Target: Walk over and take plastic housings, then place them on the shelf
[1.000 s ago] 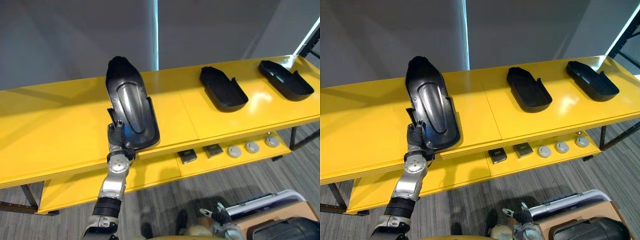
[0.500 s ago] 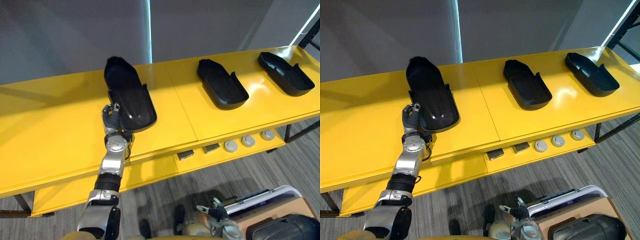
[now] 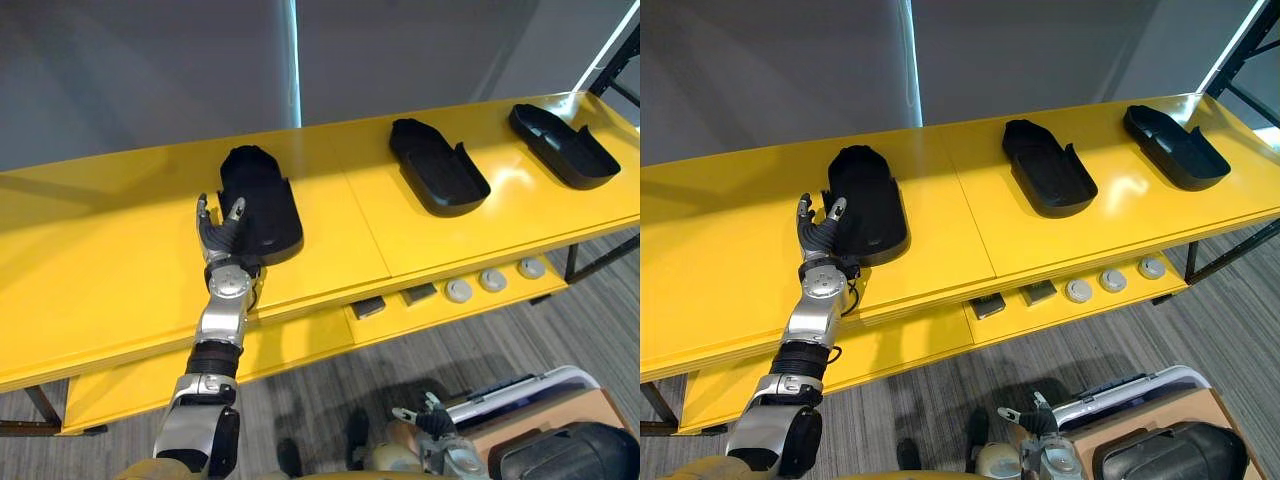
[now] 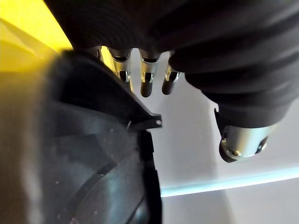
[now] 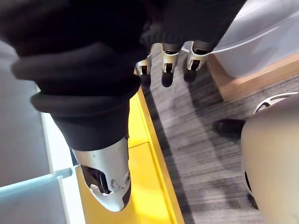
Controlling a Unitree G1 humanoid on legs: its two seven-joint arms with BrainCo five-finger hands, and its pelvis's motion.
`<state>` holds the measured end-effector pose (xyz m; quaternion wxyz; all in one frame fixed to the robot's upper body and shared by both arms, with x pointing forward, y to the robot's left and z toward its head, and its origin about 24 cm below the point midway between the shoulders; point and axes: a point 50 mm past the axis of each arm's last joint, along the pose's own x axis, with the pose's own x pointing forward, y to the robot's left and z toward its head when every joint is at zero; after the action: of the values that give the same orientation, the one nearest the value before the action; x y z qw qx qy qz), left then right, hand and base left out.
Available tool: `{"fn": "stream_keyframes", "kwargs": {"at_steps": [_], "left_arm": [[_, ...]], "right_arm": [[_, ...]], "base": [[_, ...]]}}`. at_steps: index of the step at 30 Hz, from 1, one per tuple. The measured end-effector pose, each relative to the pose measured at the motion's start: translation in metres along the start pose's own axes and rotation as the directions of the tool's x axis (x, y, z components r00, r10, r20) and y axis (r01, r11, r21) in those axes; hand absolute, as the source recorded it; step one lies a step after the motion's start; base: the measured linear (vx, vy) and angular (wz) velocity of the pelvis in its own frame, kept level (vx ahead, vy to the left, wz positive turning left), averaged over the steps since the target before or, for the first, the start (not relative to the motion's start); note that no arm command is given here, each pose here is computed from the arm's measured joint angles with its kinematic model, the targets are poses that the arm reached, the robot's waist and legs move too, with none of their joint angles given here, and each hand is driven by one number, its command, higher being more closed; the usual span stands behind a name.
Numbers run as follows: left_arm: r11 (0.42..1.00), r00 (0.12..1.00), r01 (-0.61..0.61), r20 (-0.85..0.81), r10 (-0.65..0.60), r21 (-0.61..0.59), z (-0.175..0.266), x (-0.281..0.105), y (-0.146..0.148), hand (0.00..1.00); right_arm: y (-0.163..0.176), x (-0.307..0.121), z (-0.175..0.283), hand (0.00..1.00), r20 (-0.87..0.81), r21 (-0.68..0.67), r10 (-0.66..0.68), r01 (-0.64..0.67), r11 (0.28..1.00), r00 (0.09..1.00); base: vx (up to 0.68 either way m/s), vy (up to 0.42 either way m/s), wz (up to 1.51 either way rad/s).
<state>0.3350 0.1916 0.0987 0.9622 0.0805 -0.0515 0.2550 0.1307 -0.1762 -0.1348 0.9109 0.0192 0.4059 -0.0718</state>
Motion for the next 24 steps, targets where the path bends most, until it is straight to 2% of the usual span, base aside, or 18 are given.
{"fn": "stream_keyframes", "kwargs": {"at_steps": [3, 4, 8, 11, 12, 20, 24], "left_arm": [[1.000, 0.990, 0.015, 0.142, -0.014, -0.011, 0.026, -0.014, -0.006, 0.00], [1.000, 0.977, 0.028, 0.211, -0.025, -0.011, 0.036, -0.024, -0.009, 1.00], [0.997, 0.933, 0.079, 0.351, -0.073, 0.000, 0.052, -0.054, -0.014, 1.00], [0.985, 0.897, 0.162, 0.407, -0.172, 0.058, 0.049, -0.081, -0.020, 1.00], [0.969, 0.889, 0.205, 0.388, -0.243, 0.139, 0.036, -0.093, -0.020, 1.00], [0.912, 0.880, 0.293, 0.293, -0.374, 0.286, 0.004, -0.106, -0.023, 1.00], [0.886, 0.885, 0.336, 0.216, -0.413, 0.320, -0.014, -0.107, -0.027, 1.00]], "right_arm": [[-0.001, -0.001, -0.003, 0.00, -0.010, 0.000, -0.004, 0.004, 1.000, 1.000], [-0.002, -0.002, -0.005, 0.00, -0.016, 0.003, -0.005, 0.005, 1.000, 1.000], [-0.002, -0.002, -0.008, 0.00, -0.018, 0.022, -0.008, 0.008, 1.000, 1.000], [-0.003, -0.002, -0.009, 0.00, -0.014, 0.022, -0.009, 0.010, 1.000, 1.000], [-0.003, -0.002, -0.008, 0.00, -0.012, 0.021, -0.009, 0.009, 1.000, 1.000], [-0.002, -0.001, -0.008, 0.00, -0.014, 0.016, -0.004, 0.005, 1.000, 1.000], [-0.001, -0.001, -0.007, 0.00, -0.012, 0.013, -0.002, 0.002, 1.000, 1.000]], "base": [[0.00, 0.000, 0.04], [0.00, 0.000, 0.00], [0.00, 0.000, 0.00], [0.00, 0.000, 0.00], [0.00, 0.006, -0.04], [-0.04, 0.015, -0.03], [-0.01, 0.002, -0.01]]}}
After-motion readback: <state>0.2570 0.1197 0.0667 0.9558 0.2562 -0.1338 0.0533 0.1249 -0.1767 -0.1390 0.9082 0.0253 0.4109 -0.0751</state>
